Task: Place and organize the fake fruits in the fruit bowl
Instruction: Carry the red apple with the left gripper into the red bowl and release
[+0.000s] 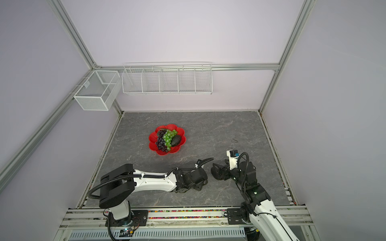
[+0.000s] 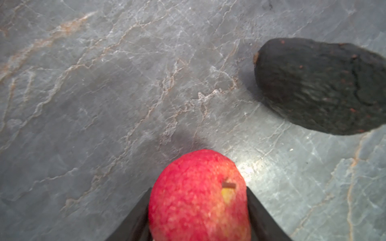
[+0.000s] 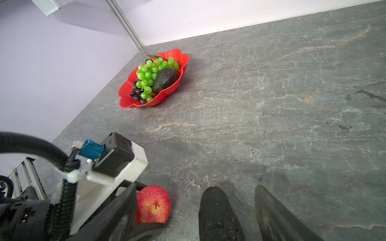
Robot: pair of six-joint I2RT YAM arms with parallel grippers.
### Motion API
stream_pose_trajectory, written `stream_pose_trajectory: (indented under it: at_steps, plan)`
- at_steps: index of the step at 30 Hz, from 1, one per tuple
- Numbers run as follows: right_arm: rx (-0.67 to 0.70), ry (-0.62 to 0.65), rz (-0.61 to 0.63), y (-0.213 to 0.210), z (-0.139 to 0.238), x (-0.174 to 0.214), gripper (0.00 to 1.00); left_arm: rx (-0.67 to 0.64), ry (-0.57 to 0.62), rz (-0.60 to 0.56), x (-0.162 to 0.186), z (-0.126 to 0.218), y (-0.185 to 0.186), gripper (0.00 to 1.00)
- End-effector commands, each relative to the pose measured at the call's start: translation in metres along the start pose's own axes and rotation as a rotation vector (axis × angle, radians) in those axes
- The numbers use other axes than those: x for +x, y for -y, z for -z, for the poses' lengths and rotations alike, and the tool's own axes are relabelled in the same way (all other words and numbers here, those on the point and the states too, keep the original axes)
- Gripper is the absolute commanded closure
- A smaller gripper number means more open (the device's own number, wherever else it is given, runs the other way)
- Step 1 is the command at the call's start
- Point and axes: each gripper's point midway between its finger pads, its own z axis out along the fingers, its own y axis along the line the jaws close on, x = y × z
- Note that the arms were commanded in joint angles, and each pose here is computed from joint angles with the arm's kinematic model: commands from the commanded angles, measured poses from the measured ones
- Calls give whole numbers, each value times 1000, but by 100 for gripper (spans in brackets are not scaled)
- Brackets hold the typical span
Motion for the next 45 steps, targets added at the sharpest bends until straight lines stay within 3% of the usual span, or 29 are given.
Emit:
stream_pose_trajectory:
  at_steps: [1, 8, 13, 19, 29, 35, 45]
  plan:
    - [-3, 1, 9, 0, -1, 2, 11, -20, 79, 59, -19, 19, -6, 51]
    - [-63, 2, 24, -11, -1, 1, 11, -114, 203, 104, -51, 59, -46, 54]
    - [-200, 27, 83, -41, 0, -2, 12, -201, 217, 211, -85, 75, -120, 54]
    - [-332, 15, 123, -71, -7, 1, 11, -277, 213, 341, -107, 78, -203, 54]
    - [-337, -61, 143, -74, -21, 12, 12, -434, 172, 506, -108, 72, -300, 54]
    - [-299, -61, 157, -68, -21, 13, 11, -470, 146, 520, -117, 56, -326, 52]
    - [-276, -55, 164, -64, -21, 12, 12, -613, 64, 532, -97, 46, -355, 49]
